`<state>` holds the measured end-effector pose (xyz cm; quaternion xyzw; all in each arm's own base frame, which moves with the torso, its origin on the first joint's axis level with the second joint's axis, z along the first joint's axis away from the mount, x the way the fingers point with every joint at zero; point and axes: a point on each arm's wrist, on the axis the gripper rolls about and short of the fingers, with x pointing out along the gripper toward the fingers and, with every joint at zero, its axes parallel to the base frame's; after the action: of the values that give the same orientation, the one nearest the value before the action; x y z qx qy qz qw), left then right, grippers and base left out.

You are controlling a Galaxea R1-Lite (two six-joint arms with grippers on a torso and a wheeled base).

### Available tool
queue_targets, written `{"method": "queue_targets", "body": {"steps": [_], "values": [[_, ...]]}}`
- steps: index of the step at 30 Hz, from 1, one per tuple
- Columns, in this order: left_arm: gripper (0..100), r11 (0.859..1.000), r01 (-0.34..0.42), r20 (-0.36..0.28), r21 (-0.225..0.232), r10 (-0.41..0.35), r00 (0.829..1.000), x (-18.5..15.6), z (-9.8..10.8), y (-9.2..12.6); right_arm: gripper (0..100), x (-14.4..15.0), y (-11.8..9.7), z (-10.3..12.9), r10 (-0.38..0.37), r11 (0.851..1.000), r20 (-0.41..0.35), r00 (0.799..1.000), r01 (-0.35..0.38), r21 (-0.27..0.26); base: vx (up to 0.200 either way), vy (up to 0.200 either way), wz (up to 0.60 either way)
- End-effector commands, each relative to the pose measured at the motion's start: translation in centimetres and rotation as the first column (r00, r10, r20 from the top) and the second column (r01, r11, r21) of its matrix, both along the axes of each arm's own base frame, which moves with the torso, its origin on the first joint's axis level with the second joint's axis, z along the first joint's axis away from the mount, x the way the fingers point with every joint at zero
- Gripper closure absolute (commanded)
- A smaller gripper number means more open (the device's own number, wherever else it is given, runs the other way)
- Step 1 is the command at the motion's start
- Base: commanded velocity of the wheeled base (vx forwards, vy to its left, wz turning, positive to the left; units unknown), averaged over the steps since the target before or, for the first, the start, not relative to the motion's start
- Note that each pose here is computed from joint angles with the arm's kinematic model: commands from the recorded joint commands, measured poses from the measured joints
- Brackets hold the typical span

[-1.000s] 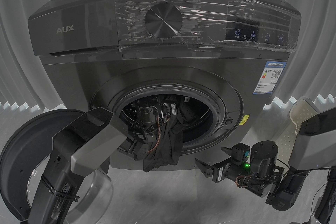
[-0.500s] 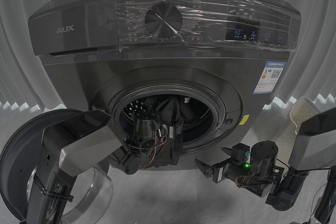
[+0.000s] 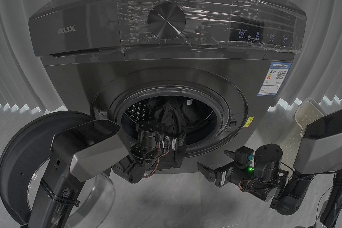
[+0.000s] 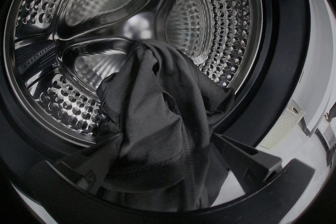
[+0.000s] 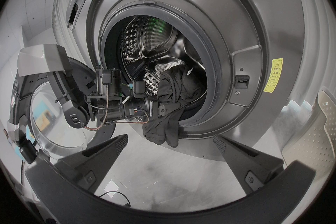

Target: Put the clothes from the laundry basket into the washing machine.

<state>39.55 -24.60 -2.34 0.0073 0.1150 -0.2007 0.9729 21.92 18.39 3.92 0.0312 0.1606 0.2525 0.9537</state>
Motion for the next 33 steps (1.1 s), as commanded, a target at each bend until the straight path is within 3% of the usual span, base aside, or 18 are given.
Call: {"method": "queue_targets", "body": {"steps": [1, 8, 13, 19, 33], "values": [[100, 1.0, -0.001, -0.008, 0.01, 0.001, 1.0, 0.3, -1.4, -0.1, 0, 0.0, 0.0, -0.1, 0.001, 1.0, -0.001, 1.0, -0.001, -0.001, 0.0, 0.0, 0.0], [100, 1.0, -0.007, 0.014, -0.002, 0.007, 1.0, 0.9, -1.0, -0.3, 0, 0.0, 0.0, -0.1, 0.001, 1.0, -0.001, 1.0, -0.001, -0.001, 0.0, 0.0, 0.0], [100, 0.998, -0.036, 0.089, -0.057, 0.041, 0.995, 2.5, 1.1, -0.5, 0, -0.1, 0.2, 0.0, 0.005, 1.0, 0.0, 1.0, -0.005, 0.0, 0.0, 0.0, 0.0], [100, 0.987, -0.071, 0.2, -0.147, 0.1, 0.975, 4.4, 4.5, -1.1, 0, -0.1, 0.2, 0.0, 0.005, 1.0, 0.0, 1.0, -0.005, 0.0, 0.0, 0.0, 0.0], [100, 0.98, -0.061, 0.243, -0.189, 0.107, 0.964, 4.7, 6.3, -1.5, 0, -0.2, 0.3, -0.2, 0.008, 1.0, -0.004, 1.0, -0.008, -0.005, 0.0, 0.0, 0.0]]}}
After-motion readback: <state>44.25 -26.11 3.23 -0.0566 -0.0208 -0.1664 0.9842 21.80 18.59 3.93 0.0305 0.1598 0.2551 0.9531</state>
